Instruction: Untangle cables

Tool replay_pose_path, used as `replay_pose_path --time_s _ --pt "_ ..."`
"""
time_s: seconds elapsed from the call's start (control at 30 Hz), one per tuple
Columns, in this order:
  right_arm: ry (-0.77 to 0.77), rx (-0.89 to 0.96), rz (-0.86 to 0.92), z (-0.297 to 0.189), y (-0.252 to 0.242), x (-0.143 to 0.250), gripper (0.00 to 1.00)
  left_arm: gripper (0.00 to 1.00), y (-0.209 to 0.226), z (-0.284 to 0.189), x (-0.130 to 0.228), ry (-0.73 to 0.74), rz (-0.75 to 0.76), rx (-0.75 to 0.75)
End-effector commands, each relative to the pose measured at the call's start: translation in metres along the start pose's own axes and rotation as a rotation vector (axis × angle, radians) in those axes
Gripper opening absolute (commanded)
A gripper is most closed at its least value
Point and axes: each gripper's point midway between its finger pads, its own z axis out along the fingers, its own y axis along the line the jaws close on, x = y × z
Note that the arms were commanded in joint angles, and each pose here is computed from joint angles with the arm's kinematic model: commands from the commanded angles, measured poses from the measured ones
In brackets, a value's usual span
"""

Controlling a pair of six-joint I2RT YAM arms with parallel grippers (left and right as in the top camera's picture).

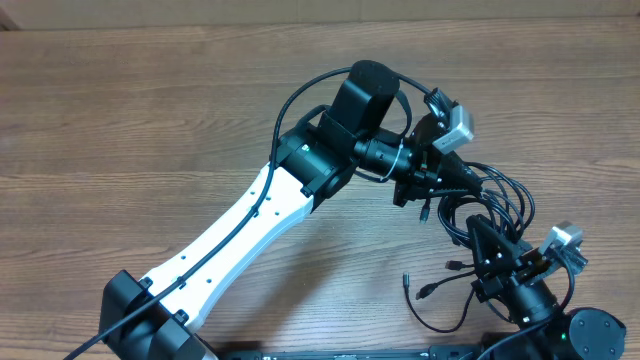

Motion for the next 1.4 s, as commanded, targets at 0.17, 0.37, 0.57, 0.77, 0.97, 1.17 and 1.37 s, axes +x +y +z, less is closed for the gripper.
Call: replay_pose_path --time_s 0.17,0.37,0.57,0.77,0.97,1.17,1.37 --pt "-0.007 0.026 -0.033 -0.003 -0.002 -0.003 0.04 0.04 -0.004 -0.002 -0.013 -0.027 -0.053 0.009" --pt "-0.004 0.109 -0.035 -0.004 -0.018 0.0 0.04 0.04 -0.004 -0.004 -0.025 -0.063 -0.161 0.013" --pt "0.015 0.12 -0.072 -0.004 -0.021 0.005 0.04 0.04 -0.009 -0.013 -0.039 -0.095 -0.17 0.061" --pt "0.014 0.126 -0.071 -0.004 -0.022 0.005 0.04 0.04 -0.016 -0.023 -0.047 -0.107 -0.177 0.116" --pt "0.014 0.126 -0.071 -0.004 -0.022 0.005 0.04 0.18 -0.017 -0.027 -0.05 -0.112 -0.225 0.126" --pt "0.011 0.125 -0.072 -0.004 -0.022 0.004 0.04 0.12 -0.017 -0.027 -0.051 -0.113 -0.23 0.127" --pt "0.011 0.125 -0.072 -0.004 -0.022 0.004 0.04 0.12 -0.029 -0.028 -0.046 -0.083 -0.174 0.194"
